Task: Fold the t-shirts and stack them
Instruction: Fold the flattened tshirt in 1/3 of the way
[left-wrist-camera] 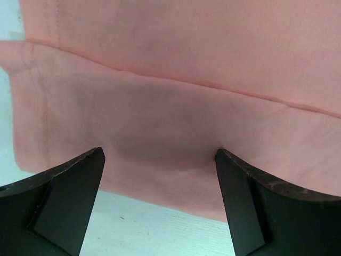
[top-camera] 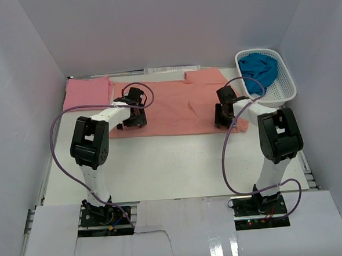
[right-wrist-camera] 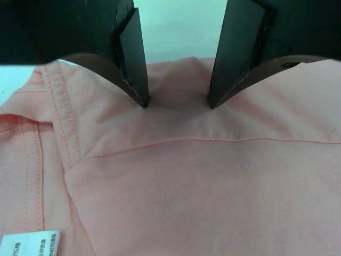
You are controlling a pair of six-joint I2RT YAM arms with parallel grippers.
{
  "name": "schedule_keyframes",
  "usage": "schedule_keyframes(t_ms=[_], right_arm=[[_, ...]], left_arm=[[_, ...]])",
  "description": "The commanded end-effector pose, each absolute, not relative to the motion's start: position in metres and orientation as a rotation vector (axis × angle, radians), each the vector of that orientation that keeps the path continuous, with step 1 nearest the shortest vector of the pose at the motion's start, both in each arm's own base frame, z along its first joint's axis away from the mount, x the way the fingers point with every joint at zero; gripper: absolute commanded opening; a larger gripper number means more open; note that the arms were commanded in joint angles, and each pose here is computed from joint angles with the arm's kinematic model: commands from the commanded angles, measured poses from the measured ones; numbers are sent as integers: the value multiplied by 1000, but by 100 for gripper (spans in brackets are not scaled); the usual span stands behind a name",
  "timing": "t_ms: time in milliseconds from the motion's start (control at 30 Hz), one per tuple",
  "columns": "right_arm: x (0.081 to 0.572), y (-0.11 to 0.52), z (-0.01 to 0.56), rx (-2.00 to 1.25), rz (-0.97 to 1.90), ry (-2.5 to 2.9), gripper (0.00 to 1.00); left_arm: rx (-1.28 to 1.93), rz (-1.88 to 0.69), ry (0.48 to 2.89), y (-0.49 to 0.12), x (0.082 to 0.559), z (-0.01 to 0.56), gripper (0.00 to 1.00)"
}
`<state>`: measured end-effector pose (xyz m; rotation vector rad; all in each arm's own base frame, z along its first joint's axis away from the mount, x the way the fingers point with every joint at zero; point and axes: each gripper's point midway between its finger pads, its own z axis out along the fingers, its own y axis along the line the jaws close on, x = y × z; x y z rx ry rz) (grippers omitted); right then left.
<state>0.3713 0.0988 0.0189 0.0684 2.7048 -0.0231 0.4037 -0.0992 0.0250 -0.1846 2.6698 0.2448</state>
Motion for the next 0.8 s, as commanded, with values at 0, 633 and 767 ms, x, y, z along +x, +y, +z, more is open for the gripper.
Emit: schedule_keyframes(t_ms=[0, 633, 767], right_arm=[[306, 75, -7, 68, -195, 2903, 55], [191, 64, -4, 195, -228, 3007, 55], [174, 61, -3, 220, -291, 3020, 55]], left_arm=[[-110, 481, 2922, -78, 324, -22, 97], [-741, 300, 2958, -75, 178, -3, 98], [-789, 301, 2900, -70, 177, 8, 98]])
